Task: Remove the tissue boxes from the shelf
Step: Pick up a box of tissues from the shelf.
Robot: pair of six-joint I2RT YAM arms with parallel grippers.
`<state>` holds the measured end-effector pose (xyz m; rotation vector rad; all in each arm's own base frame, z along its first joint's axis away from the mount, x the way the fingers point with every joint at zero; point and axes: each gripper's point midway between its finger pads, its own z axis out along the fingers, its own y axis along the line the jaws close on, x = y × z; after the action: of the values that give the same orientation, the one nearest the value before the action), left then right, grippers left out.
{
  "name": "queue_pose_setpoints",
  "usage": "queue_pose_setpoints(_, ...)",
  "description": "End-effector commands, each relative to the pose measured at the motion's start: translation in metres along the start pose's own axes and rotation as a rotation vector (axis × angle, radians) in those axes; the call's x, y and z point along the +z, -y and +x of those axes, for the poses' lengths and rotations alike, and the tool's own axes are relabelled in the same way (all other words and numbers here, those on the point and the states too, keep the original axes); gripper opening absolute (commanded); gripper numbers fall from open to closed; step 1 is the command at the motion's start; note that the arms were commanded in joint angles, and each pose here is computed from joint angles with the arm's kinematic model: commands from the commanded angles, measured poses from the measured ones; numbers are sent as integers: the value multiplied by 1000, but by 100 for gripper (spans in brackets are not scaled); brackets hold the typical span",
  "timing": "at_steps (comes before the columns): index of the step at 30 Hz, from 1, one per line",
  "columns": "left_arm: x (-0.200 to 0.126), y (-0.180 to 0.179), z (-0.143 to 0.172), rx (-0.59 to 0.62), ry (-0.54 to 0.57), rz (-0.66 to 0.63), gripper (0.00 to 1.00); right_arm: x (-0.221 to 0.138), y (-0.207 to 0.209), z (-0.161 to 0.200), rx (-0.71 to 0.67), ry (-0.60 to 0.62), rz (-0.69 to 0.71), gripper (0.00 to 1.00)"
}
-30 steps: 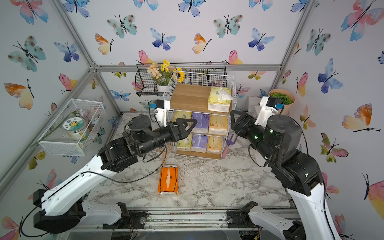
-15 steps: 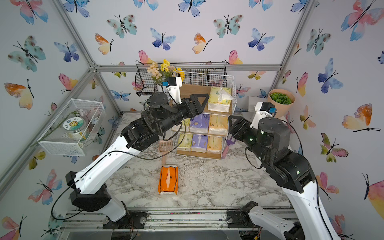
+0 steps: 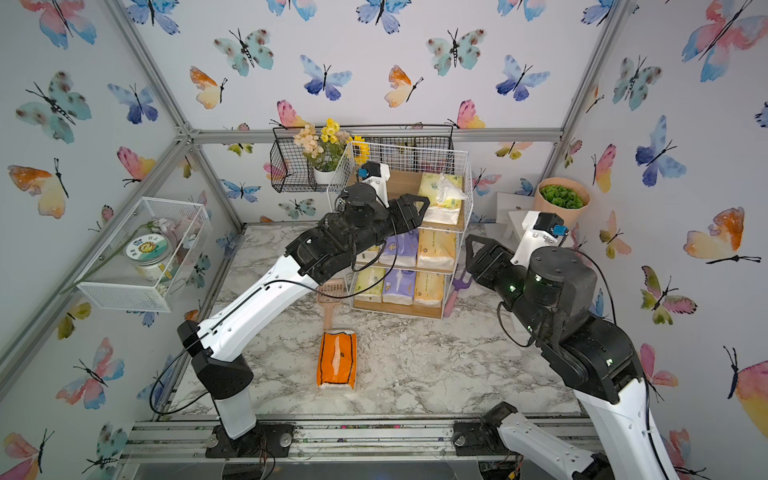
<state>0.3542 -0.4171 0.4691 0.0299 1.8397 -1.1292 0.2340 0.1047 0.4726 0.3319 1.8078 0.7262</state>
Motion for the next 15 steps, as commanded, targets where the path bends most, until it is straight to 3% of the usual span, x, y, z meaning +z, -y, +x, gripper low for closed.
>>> queue_pose_setpoints(1,2,7,-5,-10,-2,34,50,0,2,-3,12,28,6,58)
queue_pose_setpoints(7,4,14,-9,-2,6,57,24,1,2,-1,15,22,4,58)
queue_pose_setpoints(11,1,18,-14,-3,20,70,4,7,-9,12,22,-53,-48,58)
queue_pose_setpoints(15,-8,23,-21,0,35,83,0,15,-15,25,58,-132,-60,59)
